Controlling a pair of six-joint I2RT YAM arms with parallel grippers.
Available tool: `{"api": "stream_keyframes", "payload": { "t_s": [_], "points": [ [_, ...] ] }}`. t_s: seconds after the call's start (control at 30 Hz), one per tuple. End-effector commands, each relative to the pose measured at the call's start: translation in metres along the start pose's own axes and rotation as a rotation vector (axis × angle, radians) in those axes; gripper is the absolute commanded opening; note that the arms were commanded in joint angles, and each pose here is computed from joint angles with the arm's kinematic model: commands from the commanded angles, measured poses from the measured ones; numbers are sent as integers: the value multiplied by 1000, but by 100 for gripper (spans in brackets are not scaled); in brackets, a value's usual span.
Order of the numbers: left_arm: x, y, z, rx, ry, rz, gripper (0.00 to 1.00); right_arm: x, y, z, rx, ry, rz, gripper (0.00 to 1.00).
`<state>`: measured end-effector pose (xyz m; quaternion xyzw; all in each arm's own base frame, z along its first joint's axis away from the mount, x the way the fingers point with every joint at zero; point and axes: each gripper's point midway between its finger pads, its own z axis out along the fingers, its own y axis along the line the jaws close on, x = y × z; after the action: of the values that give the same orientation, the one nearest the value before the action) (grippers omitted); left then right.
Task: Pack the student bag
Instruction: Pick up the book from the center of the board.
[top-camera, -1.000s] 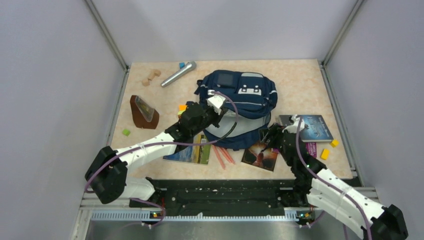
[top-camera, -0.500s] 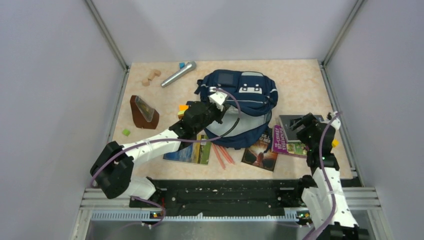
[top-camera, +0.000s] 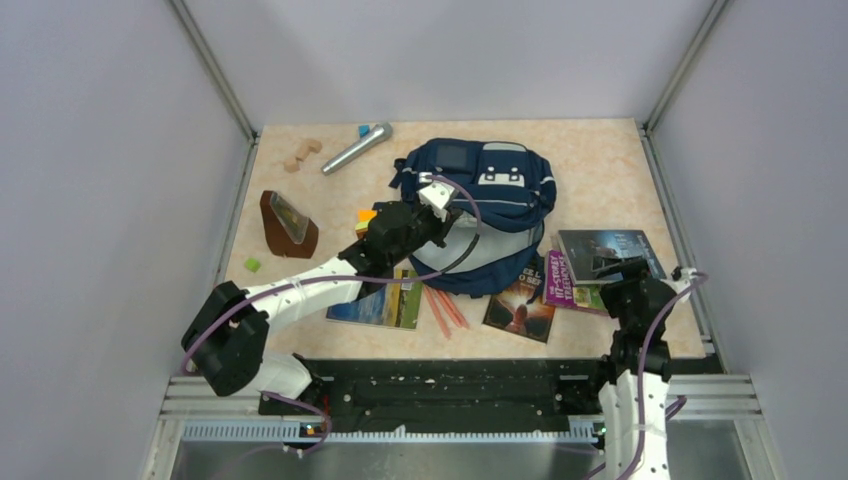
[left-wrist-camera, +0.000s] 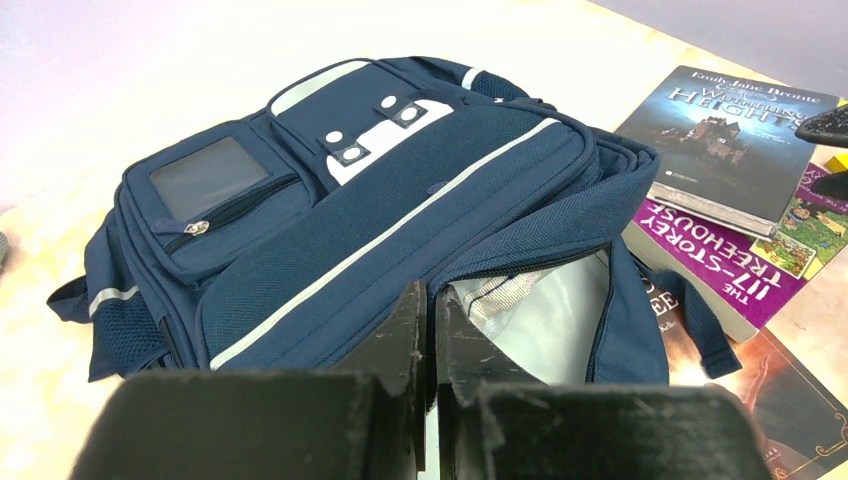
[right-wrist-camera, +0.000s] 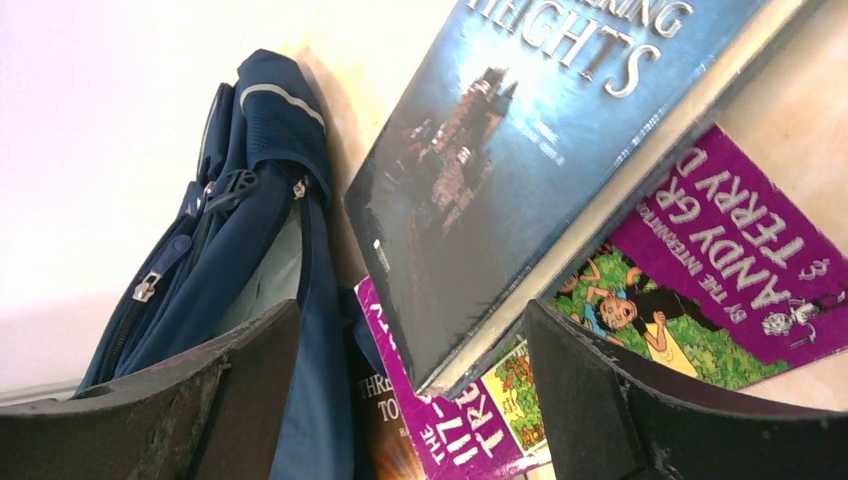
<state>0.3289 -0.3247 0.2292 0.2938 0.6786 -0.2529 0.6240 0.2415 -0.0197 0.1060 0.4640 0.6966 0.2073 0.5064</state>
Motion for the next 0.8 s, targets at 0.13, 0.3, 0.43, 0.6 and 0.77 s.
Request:
{"api": "stream_keyframes", "payload": {
  "t_s": [0.13, 0.3, 0.43, 0.6, 0.77],
  "points": [
    [-68, 3, -2, -1, -188, -5, 0, 22, -22, 3, 54, 46, 177, 76],
    [-69, 5, -3, -7, -190, -4, 0, 20, -26, 4, 59, 23, 190, 75],
    [-69, 4, -3, 0, -191, -8, 0, 23, -26, 10, 28, 13, 246, 74],
    [-69, 5, -4, -6, -192, -7, 0, 25, -26, 15, -2, 4, 290, 71],
    [-71, 6, -5, -5, -196, -7, 0, 30, -34, 20, 2, 1, 310, 70]
  ]
}}
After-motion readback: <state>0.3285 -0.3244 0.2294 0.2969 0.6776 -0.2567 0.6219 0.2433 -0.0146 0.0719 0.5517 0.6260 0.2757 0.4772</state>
